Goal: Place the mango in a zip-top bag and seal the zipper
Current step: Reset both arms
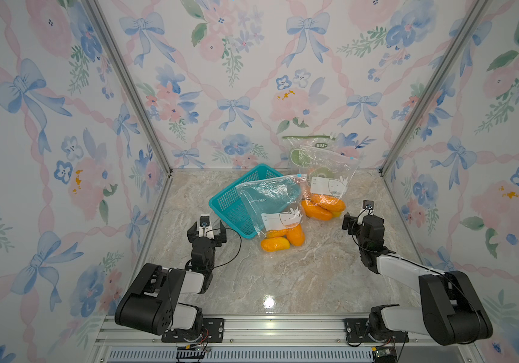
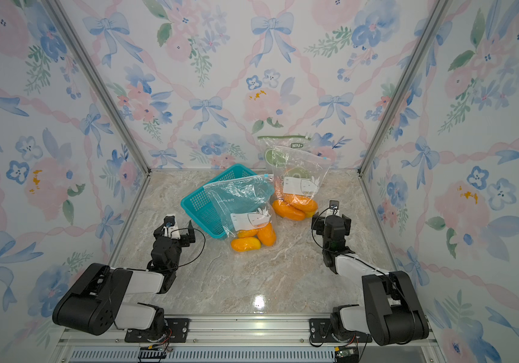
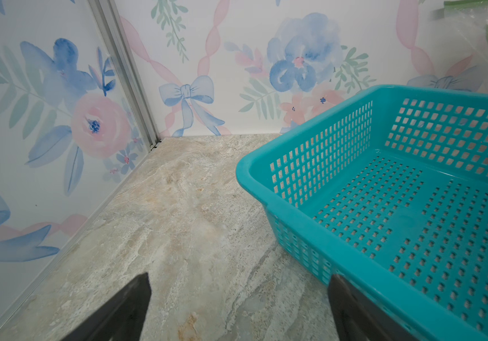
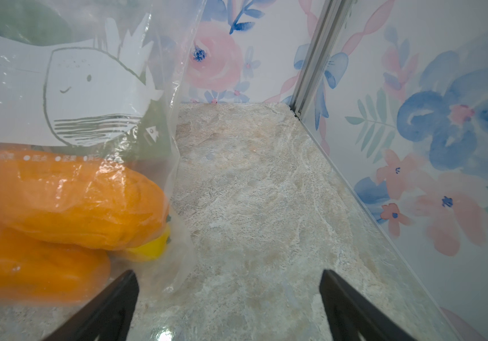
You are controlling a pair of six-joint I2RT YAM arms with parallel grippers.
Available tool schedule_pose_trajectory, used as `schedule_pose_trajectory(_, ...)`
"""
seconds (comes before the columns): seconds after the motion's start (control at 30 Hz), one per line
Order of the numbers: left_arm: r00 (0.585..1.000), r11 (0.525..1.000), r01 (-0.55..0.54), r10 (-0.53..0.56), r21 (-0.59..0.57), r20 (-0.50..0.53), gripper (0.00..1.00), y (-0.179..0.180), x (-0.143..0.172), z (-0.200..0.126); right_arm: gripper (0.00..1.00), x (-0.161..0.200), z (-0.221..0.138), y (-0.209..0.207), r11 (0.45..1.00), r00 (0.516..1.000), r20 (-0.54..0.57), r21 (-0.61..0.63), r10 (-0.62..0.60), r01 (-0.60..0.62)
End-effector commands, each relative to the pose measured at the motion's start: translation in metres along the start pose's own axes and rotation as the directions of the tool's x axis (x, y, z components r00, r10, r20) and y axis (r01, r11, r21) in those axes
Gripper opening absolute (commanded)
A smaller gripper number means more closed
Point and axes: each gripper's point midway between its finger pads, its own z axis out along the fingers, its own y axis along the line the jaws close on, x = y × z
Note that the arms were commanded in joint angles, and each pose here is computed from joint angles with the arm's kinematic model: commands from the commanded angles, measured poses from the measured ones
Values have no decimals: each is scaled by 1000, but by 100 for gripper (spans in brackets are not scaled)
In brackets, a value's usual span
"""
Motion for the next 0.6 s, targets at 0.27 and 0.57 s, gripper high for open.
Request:
schedule_pose_trajectory(0.27, 997, 993, 58, -62, 100, 37, 98, 1, -3, 15, 99, 8, 10, 7, 999, 998, 57, -52, 9, -6)
schedule_pose_trajectory(0.57, 997, 990, 71, -76, 118, 31, 98, 3, -3, 18, 99, 27, 20, 7, 999, 997, 69, -40, 22, -19)
